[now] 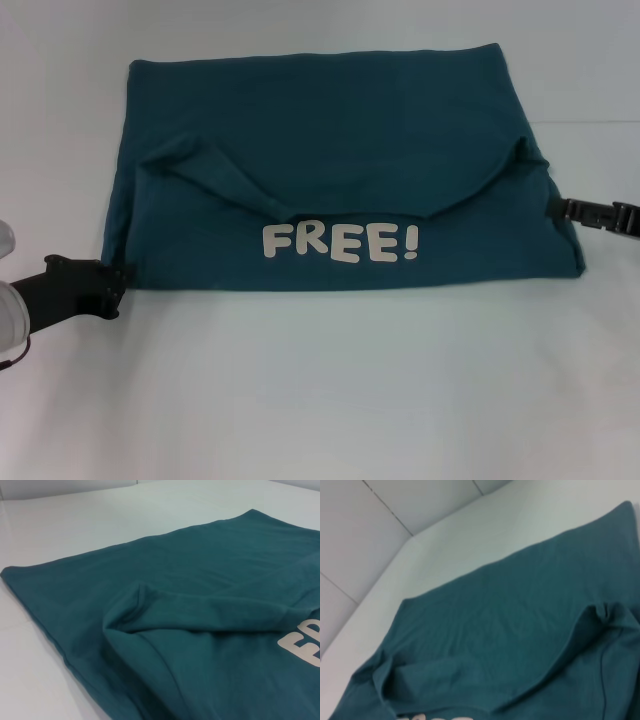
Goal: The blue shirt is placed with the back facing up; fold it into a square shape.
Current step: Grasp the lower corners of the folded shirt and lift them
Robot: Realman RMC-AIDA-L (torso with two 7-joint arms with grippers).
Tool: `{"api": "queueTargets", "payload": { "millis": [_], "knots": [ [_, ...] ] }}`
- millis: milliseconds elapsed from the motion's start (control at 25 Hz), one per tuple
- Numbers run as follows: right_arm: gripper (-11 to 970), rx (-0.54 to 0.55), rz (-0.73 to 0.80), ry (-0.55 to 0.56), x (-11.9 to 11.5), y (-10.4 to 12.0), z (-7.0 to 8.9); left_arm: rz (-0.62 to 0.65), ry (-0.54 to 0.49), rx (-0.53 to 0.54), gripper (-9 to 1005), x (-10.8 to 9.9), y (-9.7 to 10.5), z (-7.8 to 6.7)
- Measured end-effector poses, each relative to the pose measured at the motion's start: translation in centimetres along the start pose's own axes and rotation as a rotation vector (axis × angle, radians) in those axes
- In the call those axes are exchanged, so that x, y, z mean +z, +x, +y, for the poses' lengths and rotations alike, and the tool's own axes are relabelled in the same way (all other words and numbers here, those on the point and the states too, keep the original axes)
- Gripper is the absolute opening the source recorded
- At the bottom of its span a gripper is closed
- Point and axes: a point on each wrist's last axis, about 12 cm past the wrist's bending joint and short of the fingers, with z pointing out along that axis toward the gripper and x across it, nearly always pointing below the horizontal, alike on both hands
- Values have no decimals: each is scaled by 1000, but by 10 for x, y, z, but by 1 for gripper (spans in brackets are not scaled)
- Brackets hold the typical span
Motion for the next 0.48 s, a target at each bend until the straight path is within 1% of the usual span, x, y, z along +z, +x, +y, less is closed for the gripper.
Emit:
{"api": "queueTargets", "payload": {
  "millis": [320, 480],
  "knots": [
    [850, 16, 96, 33, 4, 0, 1, -7, -9, -16, -2, -5, -1, 3],
    [841, 11, 113, 49, 9, 0, 2, -2, -3, -16, -2, -6, -1, 3]
  ]
}}
